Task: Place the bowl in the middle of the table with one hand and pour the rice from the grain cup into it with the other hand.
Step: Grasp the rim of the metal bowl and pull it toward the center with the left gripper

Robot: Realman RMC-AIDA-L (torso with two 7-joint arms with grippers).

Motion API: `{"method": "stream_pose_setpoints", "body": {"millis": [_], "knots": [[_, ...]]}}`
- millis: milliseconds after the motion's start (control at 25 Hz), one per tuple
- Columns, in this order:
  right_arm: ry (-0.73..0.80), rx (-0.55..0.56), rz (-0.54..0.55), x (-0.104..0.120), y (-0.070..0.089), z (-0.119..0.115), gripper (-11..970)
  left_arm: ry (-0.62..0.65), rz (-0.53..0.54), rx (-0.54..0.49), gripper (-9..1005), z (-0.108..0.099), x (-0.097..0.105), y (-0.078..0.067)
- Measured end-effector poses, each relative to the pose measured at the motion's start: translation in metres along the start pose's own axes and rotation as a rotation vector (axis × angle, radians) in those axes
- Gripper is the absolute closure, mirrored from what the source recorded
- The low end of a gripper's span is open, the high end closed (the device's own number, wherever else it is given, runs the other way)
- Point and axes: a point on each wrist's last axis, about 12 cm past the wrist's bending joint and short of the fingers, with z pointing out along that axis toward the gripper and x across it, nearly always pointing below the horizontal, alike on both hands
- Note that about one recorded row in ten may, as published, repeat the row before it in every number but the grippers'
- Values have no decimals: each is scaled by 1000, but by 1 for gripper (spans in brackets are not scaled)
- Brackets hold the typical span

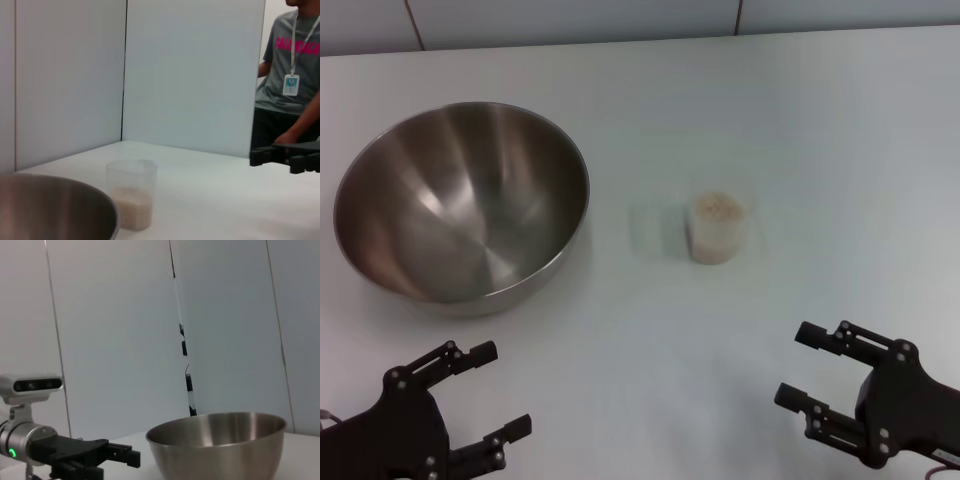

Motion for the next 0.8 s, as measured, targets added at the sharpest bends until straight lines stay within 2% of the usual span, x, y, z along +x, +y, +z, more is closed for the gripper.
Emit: {"method": "stream_pose_setpoints", "body": {"millis": [360, 400, 440, 480, 520, 640, 680, 720, 760, 800], "knots": [[-14, -33, -32, -7, -15, 19, 307, -11, 8, 10, 184, -2, -4, 2], [-11, -39, -32, -7, -17, 26, 307, -68, 9, -44, 184, -10, -13, 8], [-11, -39, -32, -7, -17, 26, 307, -157, -36, -156, 184, -21, -23, 19], [-8, -41, -31, -6, -17, 29, 307, -157, -36, -156, 183, -21, -23, 19], [-4, -44, -31, -6, -18, 32, 307, -235, -103, -258, 183, -31, -31, 31], [-4, -51, -36, -6, -19, 36, 307, -235, -103, -258, 184, -31, -31, 31], [-6, -54, -37, -7, -19, 37, 307, -319, -252, -351, 184, -43, -44, 52], [-13, -60, -38, -7, -19, 40, 307, -319, -252, -351, 184, -43, -44, 52], [-15, -61, -38, -7, -19, 41, 307, -302, -322, -369, 184, -48, -54, 66], [-17, -62, -38, -7, -19, 41, 307, -302, -322, -369, 185, -48, -54, 66]]}}
